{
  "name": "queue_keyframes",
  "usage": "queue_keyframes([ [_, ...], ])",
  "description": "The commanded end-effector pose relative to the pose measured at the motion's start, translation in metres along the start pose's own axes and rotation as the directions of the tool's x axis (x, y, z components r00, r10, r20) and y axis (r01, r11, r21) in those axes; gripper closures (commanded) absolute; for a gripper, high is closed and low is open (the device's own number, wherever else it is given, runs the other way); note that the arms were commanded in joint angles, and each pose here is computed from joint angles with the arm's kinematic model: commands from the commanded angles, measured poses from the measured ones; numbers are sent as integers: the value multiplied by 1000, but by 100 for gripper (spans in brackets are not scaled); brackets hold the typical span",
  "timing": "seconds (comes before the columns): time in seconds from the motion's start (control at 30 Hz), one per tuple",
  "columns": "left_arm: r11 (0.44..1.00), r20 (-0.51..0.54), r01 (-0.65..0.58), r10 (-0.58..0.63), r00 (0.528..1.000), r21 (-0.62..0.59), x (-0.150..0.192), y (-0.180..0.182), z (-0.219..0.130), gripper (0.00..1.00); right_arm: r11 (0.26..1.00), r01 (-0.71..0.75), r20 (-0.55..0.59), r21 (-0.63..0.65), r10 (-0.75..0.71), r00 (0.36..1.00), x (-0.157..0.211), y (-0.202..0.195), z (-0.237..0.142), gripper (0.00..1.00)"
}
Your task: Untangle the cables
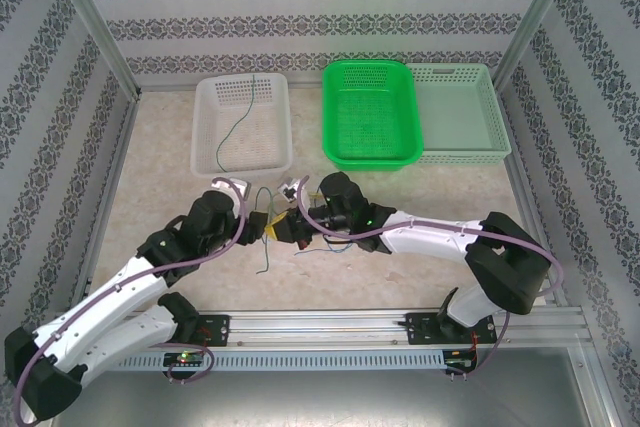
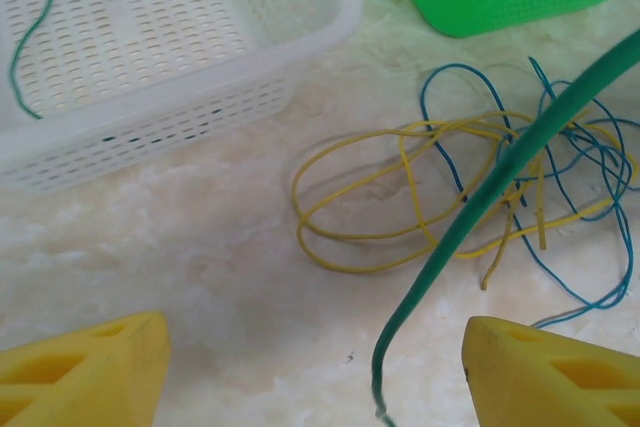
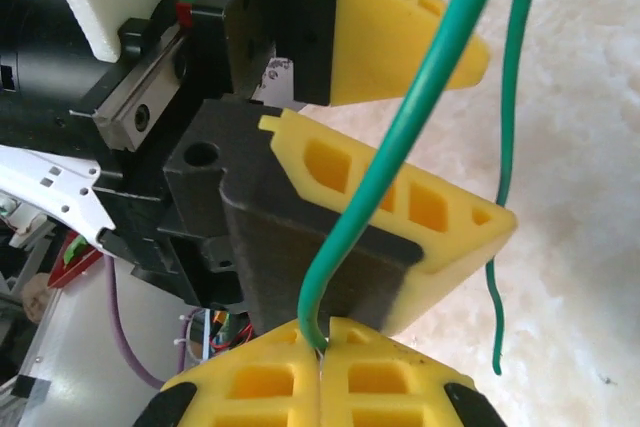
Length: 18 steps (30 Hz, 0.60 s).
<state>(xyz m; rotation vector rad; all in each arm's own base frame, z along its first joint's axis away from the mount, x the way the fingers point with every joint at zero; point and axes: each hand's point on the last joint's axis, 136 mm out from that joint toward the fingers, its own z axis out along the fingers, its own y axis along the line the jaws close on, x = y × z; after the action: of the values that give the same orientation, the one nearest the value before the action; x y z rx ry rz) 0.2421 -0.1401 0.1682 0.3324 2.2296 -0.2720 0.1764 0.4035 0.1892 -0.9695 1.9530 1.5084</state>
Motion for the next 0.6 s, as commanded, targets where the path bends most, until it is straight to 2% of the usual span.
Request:
queue_keyframes([
  [0.0,988,38,-57,52,998,147,-15,-29,8,26,997,-3,-15,-83,2,1000,-2,16,-1,100],
  [0.07,984,18,-74,72,997,161,-14,-33,14,34,996,-11,-10,-91,10,1000,-3,16,-1,100],
  [0.17,986,-8,-112,114,993,124,-13,-28,18,53,993,-40,-24,-108,38,999,-1,17,-3,100],
  [0.27,981,-16,-192,193,981,36,-13,-11,13,71,989,-98,-74,-111,90,993,15,10,-13,100],
  [0.33,959,-36,-276,274,961,-58,-14,7,5,79,983,-160,-124,-88,149,981,28,0,-27,100],
  [0.47,890,-93,-377,365,926,-258,-23,44,-13,83,971,-237,-242,7,232,942,57,-13,-51,100],
  [0.57,866,-107,-450,437,893,-219,-27,38,-14,83,965,-259,-330,40,257,908,72,-10,-59,100],
])
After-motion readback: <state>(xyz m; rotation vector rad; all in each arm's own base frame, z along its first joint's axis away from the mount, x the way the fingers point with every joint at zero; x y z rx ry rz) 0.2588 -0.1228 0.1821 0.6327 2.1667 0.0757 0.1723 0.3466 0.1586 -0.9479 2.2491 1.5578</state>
